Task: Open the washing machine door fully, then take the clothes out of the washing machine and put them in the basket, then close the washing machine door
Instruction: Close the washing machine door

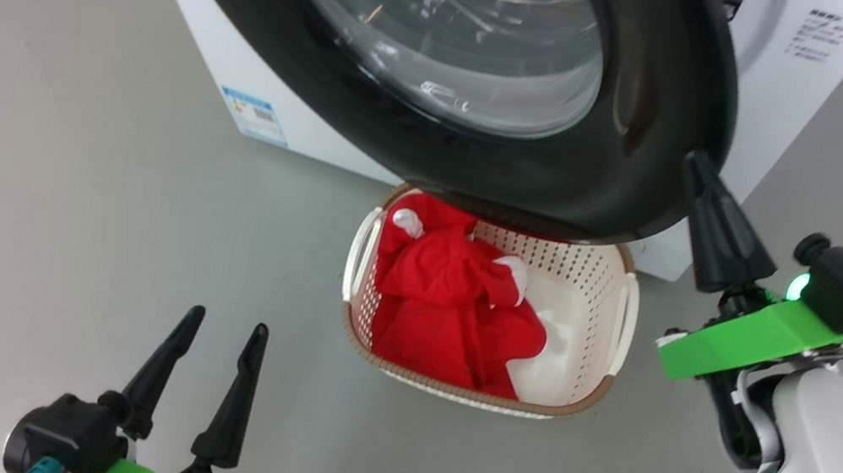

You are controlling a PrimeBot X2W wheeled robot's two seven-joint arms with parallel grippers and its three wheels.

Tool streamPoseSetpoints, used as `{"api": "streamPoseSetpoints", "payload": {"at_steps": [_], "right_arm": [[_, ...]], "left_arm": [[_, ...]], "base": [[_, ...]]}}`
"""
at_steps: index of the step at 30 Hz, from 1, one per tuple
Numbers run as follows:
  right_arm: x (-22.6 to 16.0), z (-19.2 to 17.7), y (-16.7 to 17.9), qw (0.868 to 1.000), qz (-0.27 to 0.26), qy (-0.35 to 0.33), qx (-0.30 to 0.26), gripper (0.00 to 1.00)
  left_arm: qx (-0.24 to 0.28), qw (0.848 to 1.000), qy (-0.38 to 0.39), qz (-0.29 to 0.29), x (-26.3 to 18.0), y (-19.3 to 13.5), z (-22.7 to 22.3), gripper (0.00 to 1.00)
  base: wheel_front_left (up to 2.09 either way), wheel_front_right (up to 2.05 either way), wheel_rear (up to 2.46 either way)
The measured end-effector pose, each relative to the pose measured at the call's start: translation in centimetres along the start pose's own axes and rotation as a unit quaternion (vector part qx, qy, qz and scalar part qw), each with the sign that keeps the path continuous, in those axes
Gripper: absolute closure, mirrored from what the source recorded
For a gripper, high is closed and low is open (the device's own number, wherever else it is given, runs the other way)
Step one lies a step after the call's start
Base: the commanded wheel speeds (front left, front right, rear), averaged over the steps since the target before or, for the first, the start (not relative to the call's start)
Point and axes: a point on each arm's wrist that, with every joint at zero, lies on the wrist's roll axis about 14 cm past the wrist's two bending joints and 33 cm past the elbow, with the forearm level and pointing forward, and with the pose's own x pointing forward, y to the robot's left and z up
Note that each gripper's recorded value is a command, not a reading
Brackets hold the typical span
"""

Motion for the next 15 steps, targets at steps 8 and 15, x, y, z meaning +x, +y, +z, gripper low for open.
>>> {"api": "streamPoseSetpoints", "payload": {"at_steps": [8, 15], "right_arm": [[2.1, -1.1, -1.5, 1.000, -0.004, -0.001, 0.012, 1.00], [3.7, -1.2, -2.8, 1.000, -0.015, -0.014, 0.023, 1.00]], "left_arm": [[-0.004, 1.000, 0.007, 0.003, 1.3, 0.0, -0.5, 0.00], [-0.005, 1.000, 0.014, 0.012, 1.9, 0.4, -1.0, 0.00]], "base": [[0.00, 0.00, 0.00], [0.00, 0.00, 0.00]]}}
